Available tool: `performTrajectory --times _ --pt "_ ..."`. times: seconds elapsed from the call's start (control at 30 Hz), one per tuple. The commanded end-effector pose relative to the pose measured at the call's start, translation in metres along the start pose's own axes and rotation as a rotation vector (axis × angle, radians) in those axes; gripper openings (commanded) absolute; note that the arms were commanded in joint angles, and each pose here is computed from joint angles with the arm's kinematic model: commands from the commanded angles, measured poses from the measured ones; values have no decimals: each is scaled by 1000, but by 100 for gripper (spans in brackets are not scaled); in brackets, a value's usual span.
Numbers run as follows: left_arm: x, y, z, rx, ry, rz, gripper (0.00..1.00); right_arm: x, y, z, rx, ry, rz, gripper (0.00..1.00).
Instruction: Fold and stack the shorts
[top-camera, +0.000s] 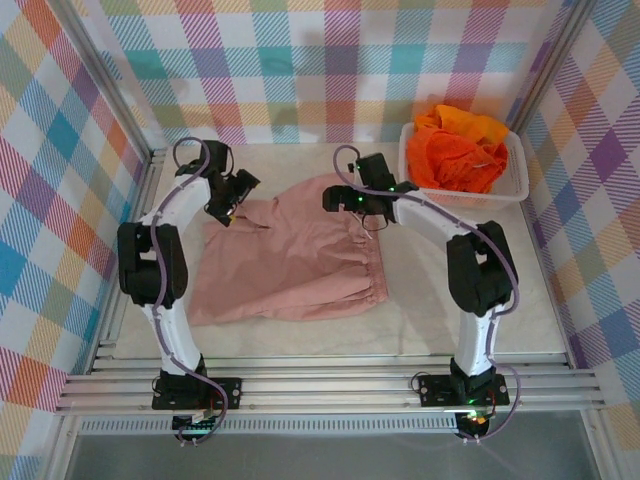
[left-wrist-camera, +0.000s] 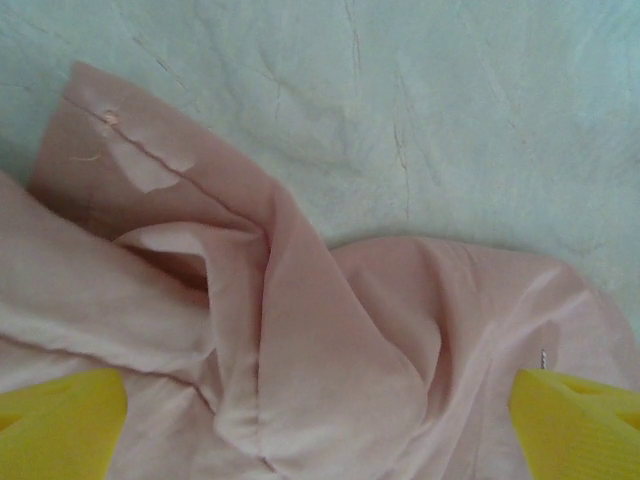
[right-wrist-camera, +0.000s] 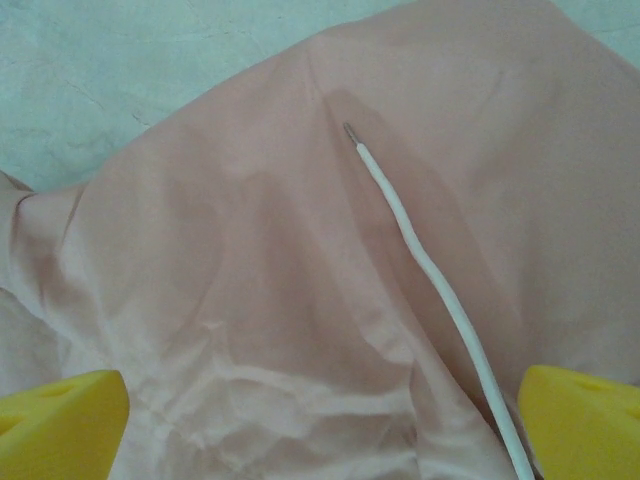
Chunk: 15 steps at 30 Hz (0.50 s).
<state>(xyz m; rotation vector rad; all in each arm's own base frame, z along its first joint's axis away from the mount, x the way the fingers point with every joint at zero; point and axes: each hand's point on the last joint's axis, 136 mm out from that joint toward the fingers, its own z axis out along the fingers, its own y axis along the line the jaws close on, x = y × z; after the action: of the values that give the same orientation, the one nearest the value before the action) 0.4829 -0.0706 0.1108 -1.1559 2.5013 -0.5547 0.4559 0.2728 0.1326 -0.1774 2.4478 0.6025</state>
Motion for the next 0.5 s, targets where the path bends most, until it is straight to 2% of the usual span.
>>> performTrajectory --times 0.0,0.1,0.2,0.27,0.37,0.43,0.47 --pt "12 4 11 -46 63 -13 95 6 -2 16 -12 63 36 99" --pt "13 9 25 -74 69 -23 84 11 -4 32 -20 94 62 100" --pt "8 7 31 -85 56 -15 62 15 -8 43 -21 116 93 99" --pt "2 -3 27 -60 37 10 43 17 -12 49 -25 126 125 99" --pt "-11 -29 5 12 -28 80 10 21 -22 55 -24 141 183 99" --pt "-17 -46 -18 53 -76 142 0 23 -28 56 -20 141 214 99" --pt "-18 -54 -32 74 -107 188 0 24 -32 56 -16 143 228 99"
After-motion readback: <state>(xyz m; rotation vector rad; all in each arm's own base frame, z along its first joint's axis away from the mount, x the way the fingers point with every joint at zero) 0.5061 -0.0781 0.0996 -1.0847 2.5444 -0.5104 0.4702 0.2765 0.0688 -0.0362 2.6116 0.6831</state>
